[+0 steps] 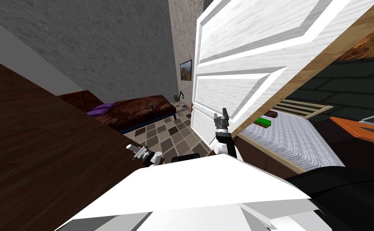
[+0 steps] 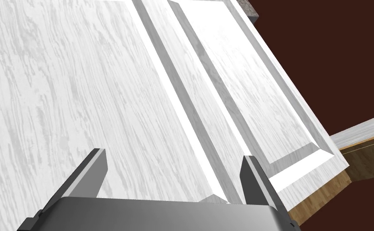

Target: Push the door open

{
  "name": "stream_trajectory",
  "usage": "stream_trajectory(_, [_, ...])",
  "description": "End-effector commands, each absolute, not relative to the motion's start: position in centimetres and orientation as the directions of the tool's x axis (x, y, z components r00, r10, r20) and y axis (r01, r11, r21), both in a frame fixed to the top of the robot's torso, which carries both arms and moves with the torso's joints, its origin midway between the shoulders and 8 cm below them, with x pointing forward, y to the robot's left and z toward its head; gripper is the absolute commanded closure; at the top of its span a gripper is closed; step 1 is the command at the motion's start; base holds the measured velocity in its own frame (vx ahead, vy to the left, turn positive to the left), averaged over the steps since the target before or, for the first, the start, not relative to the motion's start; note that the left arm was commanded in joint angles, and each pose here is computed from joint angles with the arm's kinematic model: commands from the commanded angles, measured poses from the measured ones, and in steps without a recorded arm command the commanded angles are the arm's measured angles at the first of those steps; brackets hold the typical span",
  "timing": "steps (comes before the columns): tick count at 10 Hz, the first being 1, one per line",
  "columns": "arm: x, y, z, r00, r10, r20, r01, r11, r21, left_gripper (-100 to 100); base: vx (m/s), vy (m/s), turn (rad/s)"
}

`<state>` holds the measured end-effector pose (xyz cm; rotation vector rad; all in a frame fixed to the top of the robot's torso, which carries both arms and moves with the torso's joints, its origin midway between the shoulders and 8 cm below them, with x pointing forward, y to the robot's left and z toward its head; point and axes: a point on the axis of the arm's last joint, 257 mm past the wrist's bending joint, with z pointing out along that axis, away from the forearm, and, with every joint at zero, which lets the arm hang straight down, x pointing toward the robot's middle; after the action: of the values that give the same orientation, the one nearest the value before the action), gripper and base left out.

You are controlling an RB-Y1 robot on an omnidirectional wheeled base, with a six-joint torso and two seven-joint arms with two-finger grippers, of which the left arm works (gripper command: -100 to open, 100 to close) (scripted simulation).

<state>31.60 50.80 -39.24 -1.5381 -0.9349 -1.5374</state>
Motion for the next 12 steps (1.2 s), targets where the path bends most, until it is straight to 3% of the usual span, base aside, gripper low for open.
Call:
stream_trajectory(1, [28.8, 53.5, -38.9, 0.01, -0.027, 1.0, 0.922, -0.386, -0.019, 100, 0.155, 0.136, -0.099])
stream_trajectory(12, [19.7, 59.1, -38.8, 0.009, -0.023, 1.0, 0.982, -0.191, -0.013, 100, 0.091, 0.075, -0.05])
